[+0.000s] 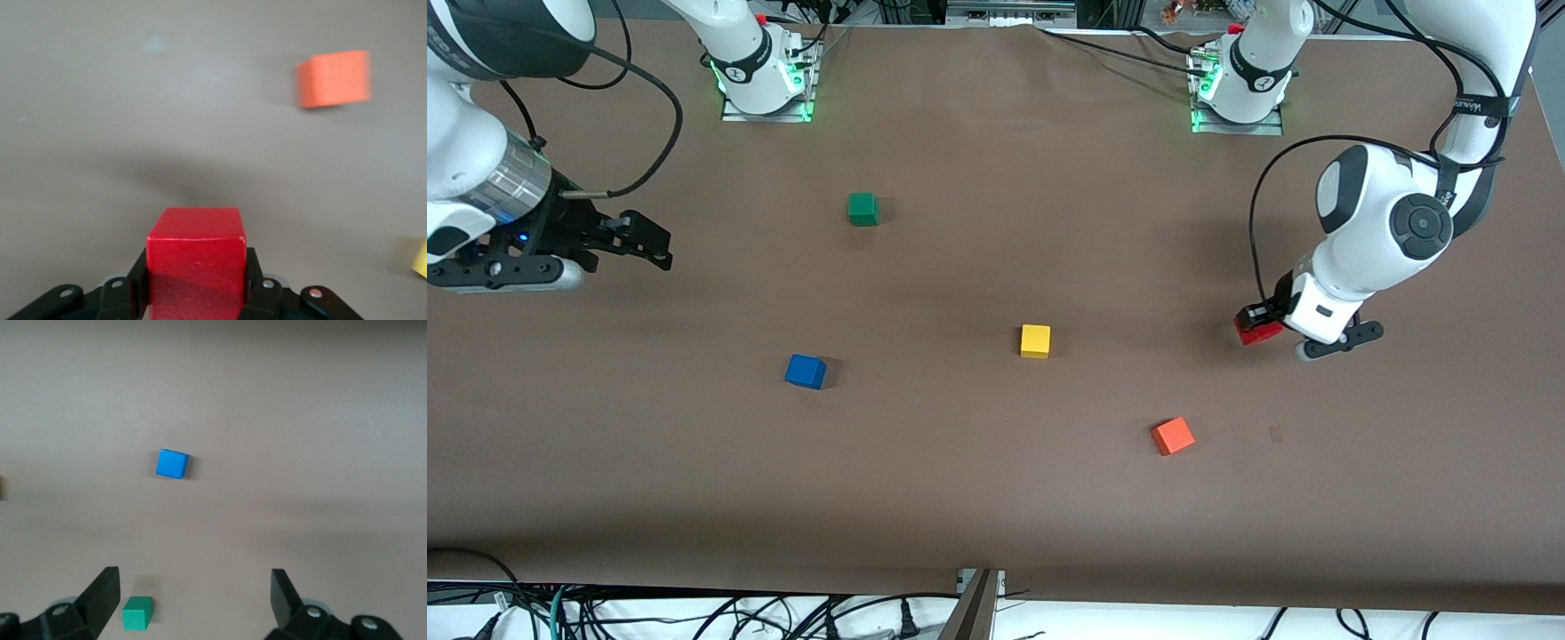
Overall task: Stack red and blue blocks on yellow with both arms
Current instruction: 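Carry the red cube onto the yellow cube while the right gripper grasps blue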
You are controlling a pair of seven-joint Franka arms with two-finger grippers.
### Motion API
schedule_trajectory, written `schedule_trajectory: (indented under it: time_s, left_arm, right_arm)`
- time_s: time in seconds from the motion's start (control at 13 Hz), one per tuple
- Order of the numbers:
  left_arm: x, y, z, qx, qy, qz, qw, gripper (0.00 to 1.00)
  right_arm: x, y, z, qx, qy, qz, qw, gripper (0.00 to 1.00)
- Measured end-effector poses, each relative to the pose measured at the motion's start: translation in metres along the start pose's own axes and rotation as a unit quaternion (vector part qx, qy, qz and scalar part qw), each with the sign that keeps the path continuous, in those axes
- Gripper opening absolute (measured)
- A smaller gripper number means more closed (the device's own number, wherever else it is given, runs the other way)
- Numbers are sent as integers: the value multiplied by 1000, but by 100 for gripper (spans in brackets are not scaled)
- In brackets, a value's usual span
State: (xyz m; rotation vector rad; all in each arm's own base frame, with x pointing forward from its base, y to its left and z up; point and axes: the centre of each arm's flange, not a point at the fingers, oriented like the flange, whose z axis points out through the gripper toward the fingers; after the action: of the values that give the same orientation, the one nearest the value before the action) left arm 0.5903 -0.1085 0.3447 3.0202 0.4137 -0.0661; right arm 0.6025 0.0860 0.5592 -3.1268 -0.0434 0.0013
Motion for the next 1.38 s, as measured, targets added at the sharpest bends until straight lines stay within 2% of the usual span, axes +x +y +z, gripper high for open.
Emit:
schedule_trajectory:
  time_s: [0.15, 0.31, 0.46, 0.62, 0.92, 1.23, 1.38]
  left_arm:
    - [-7, 54, -13, -9, 0, 19, 1000, 56]
    - [-31, 122, -5, -15, -6, 38, 999, 56]
    - [-56, 177, 12, -6, -5, 80, 997, 56]
    - [-70, 218, 30, -7, -9, 109, 994, 56]
    - [-91, 273, 79, -9, -30, 133, 991, 56]
    - [-117, 302, 119, 28, -22, 158, 987, 56]
    - [-122, 310, 121, 31, -17, 163, 986, 56]
  right_arm:
    - [14, 4, 39, -31, -26, -12, 999, 100]
    - [26, 1, 75, -40, -44, -18, 998, 100]
    - [35, -11, 98, -40, -43, -14, 998, 100]
    - [46, -29, 130, -36, -35, 18, 999, 100]
    - [68, -55, 220, -17, -32, 65, 997, 100]
    - [72, -72, 301, -19, -43, 90, 995, 100]
    - [71, -83, 321, -20, -42, 104, 993, 100]
